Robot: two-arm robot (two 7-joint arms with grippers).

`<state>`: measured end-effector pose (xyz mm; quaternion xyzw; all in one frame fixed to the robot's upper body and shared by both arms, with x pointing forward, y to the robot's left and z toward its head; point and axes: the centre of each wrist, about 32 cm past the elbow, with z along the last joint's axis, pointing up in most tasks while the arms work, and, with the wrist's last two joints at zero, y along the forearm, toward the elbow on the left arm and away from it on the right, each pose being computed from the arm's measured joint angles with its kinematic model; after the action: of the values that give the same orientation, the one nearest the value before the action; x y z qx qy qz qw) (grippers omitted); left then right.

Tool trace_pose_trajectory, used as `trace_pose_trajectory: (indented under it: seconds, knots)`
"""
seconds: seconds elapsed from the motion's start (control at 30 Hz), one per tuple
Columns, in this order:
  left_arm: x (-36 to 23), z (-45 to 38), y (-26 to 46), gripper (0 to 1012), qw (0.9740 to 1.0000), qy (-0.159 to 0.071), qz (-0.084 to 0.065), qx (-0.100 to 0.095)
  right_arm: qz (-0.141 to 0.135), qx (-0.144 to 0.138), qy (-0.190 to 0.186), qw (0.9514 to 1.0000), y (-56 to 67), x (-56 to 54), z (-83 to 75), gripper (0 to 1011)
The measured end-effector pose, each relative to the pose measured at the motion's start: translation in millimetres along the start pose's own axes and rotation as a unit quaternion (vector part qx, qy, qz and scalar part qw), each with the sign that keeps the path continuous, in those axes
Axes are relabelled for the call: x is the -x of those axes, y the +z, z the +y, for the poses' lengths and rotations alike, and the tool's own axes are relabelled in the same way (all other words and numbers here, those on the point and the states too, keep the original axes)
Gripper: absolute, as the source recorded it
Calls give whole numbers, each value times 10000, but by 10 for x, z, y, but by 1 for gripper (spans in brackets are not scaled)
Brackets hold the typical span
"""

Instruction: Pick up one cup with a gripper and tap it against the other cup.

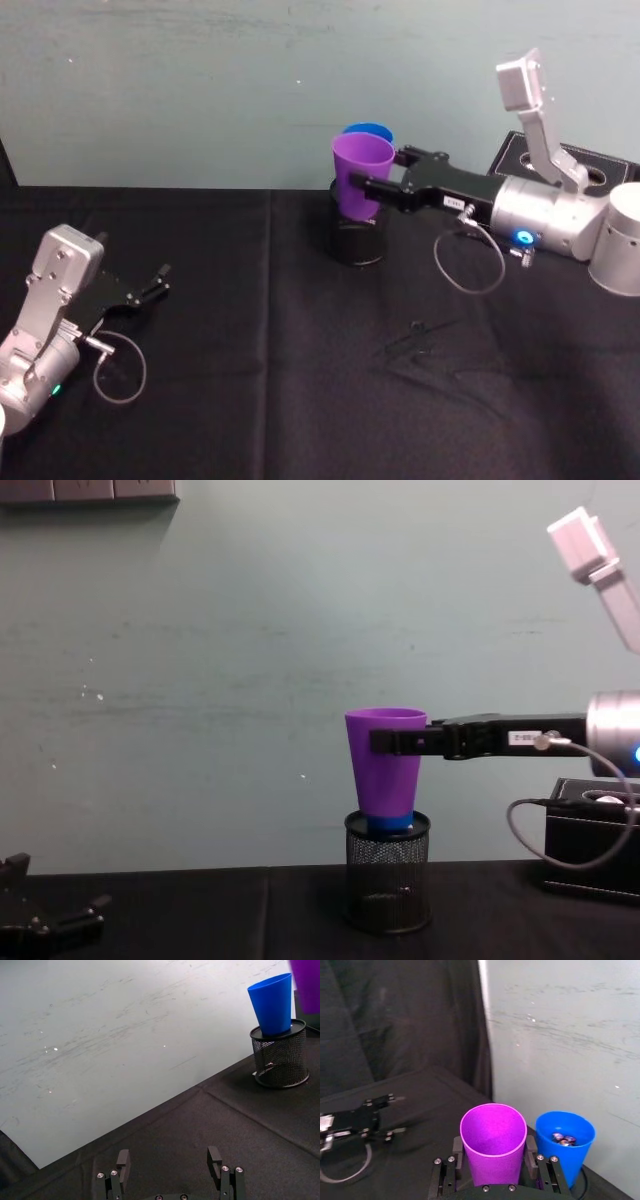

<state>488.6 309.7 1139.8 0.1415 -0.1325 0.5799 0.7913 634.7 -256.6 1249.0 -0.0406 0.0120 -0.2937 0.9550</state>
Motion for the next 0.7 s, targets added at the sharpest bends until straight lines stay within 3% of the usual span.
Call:
trace_pose_trajectory:
  seconds: [0.4,0.7]
  knots:
    - [0,0,0,1011,10000,0,0,0,-34,-49,272,9996,32,207,-363,721]
    - [0,0,0,1011,10000,0,0,0,-127,32,444,9989,-45,404,-555,721]
